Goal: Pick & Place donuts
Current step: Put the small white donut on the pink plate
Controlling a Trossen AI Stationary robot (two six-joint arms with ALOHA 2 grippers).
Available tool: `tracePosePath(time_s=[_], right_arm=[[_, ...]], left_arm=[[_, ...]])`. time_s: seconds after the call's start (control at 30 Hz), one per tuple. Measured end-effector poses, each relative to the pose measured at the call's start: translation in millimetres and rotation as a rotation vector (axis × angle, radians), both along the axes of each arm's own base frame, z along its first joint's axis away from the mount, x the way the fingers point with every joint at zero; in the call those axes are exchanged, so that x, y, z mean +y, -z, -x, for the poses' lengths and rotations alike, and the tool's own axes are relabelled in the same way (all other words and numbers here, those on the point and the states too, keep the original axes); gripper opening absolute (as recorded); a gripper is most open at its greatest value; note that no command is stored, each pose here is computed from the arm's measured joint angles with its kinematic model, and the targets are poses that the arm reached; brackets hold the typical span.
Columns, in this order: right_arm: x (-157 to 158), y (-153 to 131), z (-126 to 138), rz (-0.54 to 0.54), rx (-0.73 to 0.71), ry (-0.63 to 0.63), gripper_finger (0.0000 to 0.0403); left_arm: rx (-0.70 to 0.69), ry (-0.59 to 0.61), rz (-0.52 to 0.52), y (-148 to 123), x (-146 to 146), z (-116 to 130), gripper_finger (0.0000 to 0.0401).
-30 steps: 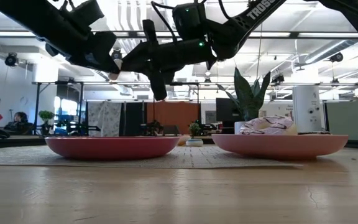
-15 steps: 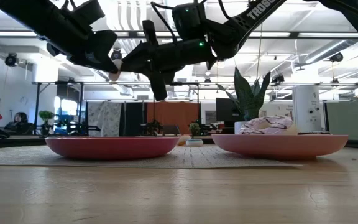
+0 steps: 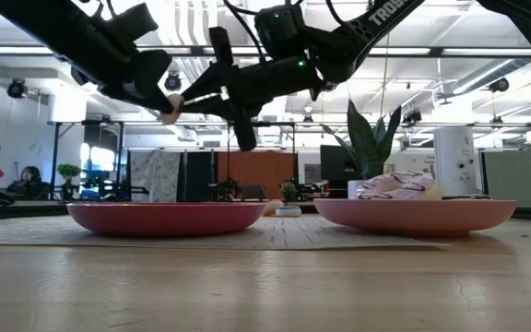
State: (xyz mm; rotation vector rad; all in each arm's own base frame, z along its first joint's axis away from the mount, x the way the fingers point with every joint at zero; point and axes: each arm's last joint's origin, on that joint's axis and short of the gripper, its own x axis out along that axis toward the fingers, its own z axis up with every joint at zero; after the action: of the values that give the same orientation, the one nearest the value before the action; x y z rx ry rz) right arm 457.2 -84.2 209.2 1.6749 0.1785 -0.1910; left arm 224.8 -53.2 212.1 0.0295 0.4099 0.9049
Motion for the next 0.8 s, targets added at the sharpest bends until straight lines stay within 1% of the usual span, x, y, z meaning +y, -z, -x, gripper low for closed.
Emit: tracePosePath(time_s=[0.13,0.23,0.3,0.37,0.5,0.63,0.7,0.8], right_arm=[[-7.6,-4.7,5.6,0.062,0.034,-0.011,0.0122],[-12.5,-7.1,9.9,0.101,0.058,-0.053,0.0163],[-16.9,-11.3,13.9,0.185,0.061,-0.108,0.0185],[-22.4,-19.8,21.5,0.261,0.075,-0.165,0.0201],[-29.4,-39.5,41.9,0.414,0.135,-0.259,0.0214],[-24.1,-59.7,65.4,0.53,0.227,-0.336,0.0211],[-21.0,-70.5,77.4,0.578,0.27,-0.347,0.0208],[-17.6,-84.4,91.4,0.636,0.32,-0.324,0.0204]], left_arm=[[0.045,0.03,0.03,2.9,-0.2,1.6,0.0003],[0.088,0.064,0.069,6.0,-0.7,3.3,0.0003],[0.123,0.104,0.108,9.3,-1.5,4.0,0.0003],[0.186,0.176,0.153,13.1,-3.3,4.6,0.0003],[0.341,0.362,0.205,24.3,-7.5,4.5,0.0002],[0.442,0.545,0.179,29.6,-13.0,-1.9,0.0002],[0.485,0.596,0.15,29.9,-15.1,-7.3,0.0002],[0.529,0.629,0.106,29.5,-17.1,-18.2,0.0002]])
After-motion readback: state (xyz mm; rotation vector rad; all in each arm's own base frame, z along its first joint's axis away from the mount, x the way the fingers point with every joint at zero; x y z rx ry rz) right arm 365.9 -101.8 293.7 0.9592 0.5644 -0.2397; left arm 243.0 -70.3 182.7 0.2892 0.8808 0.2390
